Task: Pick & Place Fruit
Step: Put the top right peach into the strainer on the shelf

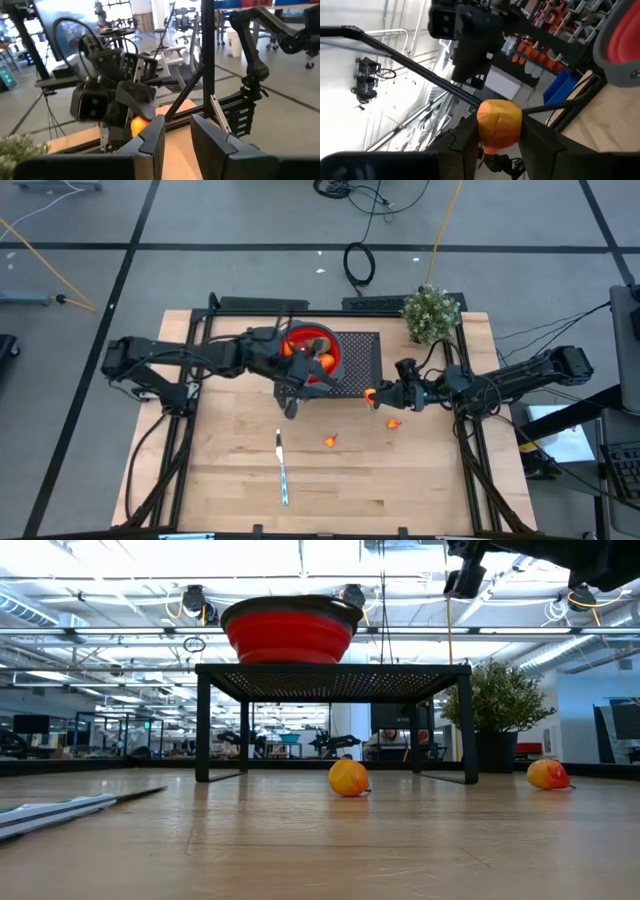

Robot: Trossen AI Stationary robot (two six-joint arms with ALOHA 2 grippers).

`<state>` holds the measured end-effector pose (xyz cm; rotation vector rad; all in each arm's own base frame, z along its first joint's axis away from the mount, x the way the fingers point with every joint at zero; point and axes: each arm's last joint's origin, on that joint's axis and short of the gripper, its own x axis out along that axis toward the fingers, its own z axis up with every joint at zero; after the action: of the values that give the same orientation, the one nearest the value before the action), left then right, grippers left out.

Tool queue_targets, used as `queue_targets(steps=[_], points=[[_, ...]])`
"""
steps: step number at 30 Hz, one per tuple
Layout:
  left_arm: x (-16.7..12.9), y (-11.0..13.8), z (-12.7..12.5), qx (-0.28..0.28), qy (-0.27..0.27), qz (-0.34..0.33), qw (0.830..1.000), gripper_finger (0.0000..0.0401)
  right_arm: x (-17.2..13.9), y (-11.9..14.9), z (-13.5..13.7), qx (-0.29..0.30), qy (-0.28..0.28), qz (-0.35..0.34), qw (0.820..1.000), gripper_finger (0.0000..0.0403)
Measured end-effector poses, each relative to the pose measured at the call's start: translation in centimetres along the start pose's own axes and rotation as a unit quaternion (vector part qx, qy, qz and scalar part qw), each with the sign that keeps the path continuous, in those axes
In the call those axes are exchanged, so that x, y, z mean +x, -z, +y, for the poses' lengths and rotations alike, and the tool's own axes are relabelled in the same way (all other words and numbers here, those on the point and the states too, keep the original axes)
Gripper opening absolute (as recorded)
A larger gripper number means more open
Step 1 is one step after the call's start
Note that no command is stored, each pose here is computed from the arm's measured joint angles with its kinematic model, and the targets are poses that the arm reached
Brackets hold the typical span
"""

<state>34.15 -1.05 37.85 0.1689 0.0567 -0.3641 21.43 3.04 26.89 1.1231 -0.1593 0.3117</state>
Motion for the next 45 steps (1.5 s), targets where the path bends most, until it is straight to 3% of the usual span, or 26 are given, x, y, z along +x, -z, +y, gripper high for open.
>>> queue_targets(steps=[5,10,18,33,45], points=[[1.7,-0.1,0.2,0.015,0.019,0.011,1.000,0.0095,0.2,0.3,-0.4,0.001,-0.001,0.027,1.000,0.0114],[3.1,0.3,0.7,0.008,0.071,0.008,0.997,0.0095,0.4,0.6,-0.8,0.001,0.004,0.045,0.999,0.0114],[4.1,1.7,1.7,-0.023,0.067,0.026,0.997,0.0097,0.5,0.9,-1.1,0.001,0.009,0.060,0.998,0.0114],[5.8,3.9,2.0,-0.033,0.062,0.050,0.996,0.0222,0.5,0.9,-1.2,-0.008,0.010,0.061,0.998,0.0114],[6.2,4.2,2.3,-0.023,0.054,0.041,0.997,0.0235,0.5,0.9,-1.1,-0.004,0.000,0.071,0.997,0.0114]])
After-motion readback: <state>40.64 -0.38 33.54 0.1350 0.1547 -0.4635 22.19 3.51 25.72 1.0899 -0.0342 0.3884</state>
